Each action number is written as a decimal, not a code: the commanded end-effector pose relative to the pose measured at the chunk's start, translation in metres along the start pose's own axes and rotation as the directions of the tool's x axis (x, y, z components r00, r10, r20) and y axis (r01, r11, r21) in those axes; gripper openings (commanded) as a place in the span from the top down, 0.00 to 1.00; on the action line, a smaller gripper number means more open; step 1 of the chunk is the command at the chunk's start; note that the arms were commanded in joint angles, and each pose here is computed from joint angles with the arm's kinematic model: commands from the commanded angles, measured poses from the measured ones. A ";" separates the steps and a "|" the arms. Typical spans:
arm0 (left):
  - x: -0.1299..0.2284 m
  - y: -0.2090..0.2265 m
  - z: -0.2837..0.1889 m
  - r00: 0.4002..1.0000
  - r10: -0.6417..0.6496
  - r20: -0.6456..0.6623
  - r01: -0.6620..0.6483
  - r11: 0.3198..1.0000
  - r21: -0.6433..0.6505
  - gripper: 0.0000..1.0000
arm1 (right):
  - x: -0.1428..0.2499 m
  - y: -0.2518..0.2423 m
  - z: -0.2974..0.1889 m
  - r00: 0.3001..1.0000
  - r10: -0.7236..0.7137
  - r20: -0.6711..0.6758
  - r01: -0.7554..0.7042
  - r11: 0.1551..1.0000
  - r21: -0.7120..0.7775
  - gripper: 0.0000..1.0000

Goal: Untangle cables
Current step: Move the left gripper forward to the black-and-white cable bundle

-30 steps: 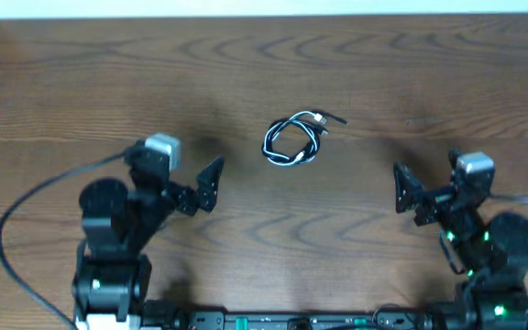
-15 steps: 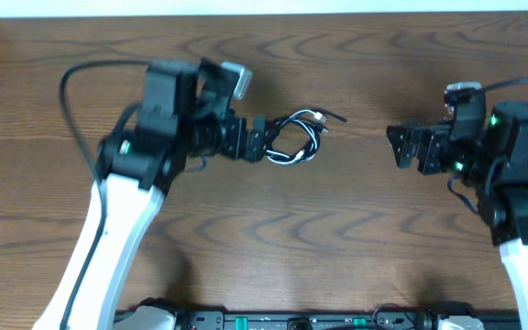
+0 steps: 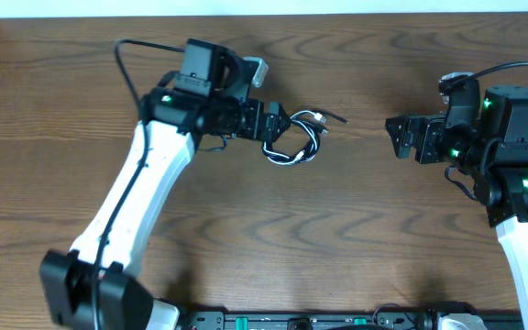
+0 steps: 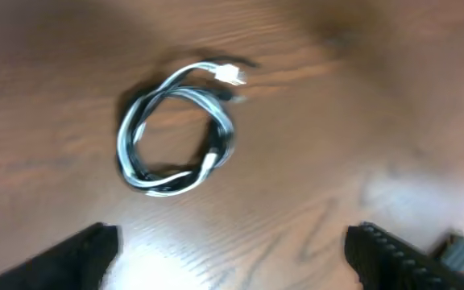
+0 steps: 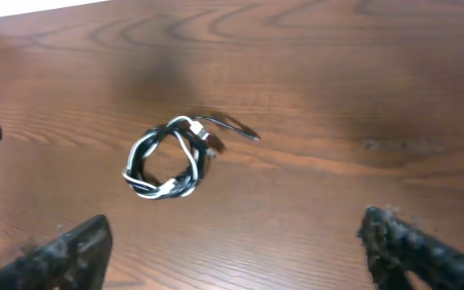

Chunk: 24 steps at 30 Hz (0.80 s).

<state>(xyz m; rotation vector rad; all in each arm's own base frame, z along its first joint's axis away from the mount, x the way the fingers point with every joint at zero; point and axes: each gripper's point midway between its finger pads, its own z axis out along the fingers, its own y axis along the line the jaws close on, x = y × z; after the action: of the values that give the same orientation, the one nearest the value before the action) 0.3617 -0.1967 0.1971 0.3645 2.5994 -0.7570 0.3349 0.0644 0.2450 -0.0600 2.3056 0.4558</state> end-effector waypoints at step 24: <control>0.064 0.084 0.143 0.753 -0.657 0.043 0.593 0.649 -0.477 0.54 | 0.011 -0.010 -0.002 0.999 0.002 -0.051 0.002 0.998 0.070 0.28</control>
<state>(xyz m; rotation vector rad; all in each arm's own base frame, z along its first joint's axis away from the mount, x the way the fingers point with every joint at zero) 0.3773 -0.1958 0.0231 -0.6614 2.9302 -0.2486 0.3264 0.0541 0.2307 -0.0189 2.3795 0.3888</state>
